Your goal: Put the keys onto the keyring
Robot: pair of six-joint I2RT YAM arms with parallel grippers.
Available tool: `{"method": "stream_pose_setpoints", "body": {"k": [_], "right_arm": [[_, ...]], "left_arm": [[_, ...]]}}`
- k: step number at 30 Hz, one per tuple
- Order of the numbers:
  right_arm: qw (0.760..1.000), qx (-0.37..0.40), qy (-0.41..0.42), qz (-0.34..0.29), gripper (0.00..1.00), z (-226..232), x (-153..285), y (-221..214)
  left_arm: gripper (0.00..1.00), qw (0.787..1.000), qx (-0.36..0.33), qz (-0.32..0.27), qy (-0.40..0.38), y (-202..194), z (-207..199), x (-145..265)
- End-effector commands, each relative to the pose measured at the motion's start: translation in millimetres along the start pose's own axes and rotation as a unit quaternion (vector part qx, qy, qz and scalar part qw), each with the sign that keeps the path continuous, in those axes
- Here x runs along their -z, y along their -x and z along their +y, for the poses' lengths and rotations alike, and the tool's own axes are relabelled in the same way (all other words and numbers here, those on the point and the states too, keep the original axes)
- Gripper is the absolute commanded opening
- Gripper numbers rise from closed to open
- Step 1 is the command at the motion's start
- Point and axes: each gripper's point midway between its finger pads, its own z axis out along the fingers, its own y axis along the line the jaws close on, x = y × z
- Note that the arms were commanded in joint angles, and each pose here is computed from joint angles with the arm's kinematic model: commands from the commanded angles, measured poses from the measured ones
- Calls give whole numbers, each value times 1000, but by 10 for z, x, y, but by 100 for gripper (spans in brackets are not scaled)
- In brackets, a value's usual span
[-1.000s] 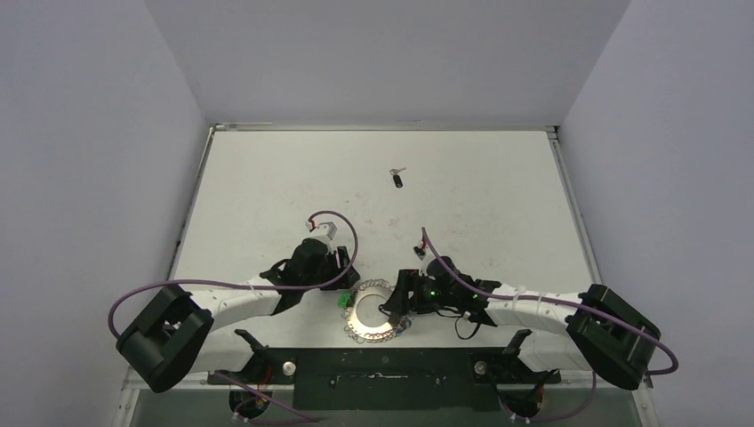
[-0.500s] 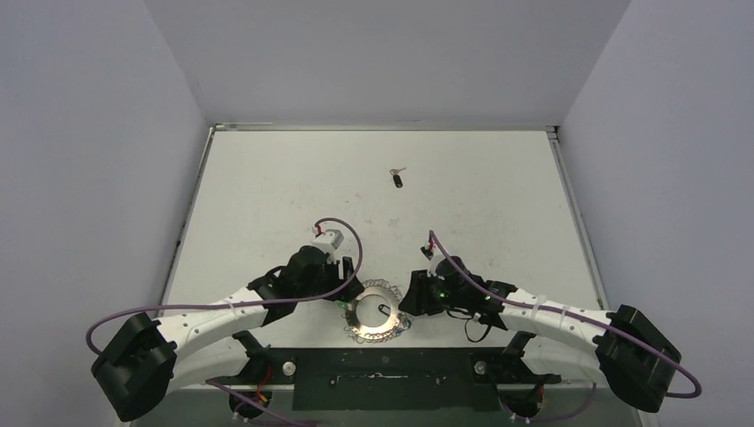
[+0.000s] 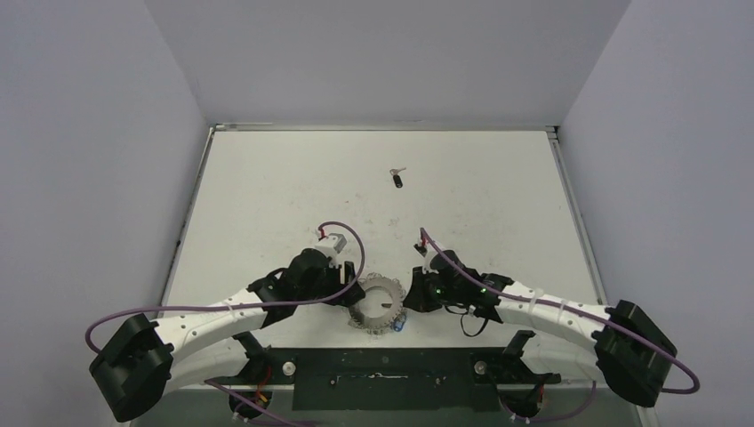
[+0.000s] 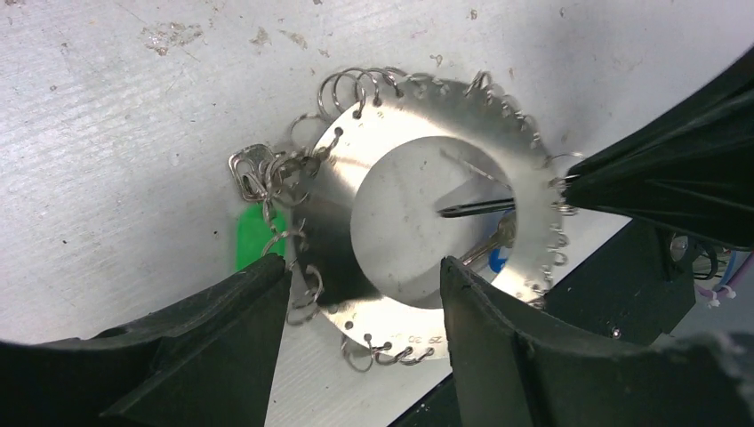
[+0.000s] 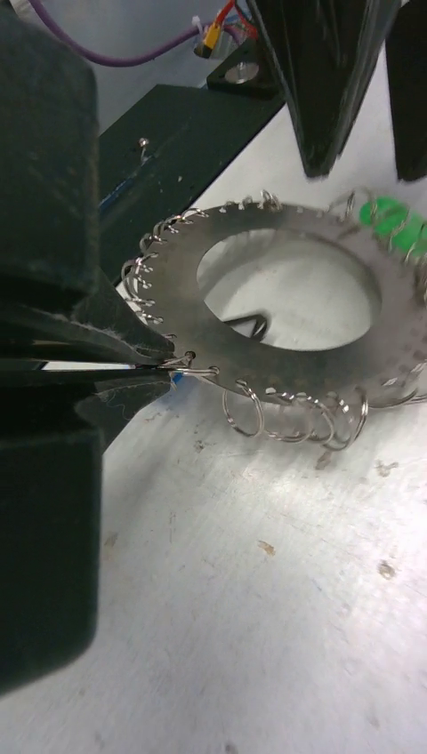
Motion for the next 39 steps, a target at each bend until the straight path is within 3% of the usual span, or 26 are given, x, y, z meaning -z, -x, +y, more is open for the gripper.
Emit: {"method": "stream_pose_setpoints", "body": {"k": [1,9,26,39], "right_arm": [[997,46,-8,-69,0,224,398,463],[994,70,-33,-71,0,427,793,759],[994,89,-40,-55,0,677,313,1075],[984,166,6,-58,0,891,592,1139]], "left_arm": [[60,1000,-6,-17,-19,123,-126,47],[60,998,-33,-29,-55,253,-322,114],[57,995,-63,-18,-76,151,-353,190],[57,977,-154,-93,-117,478,-567,488]]}}
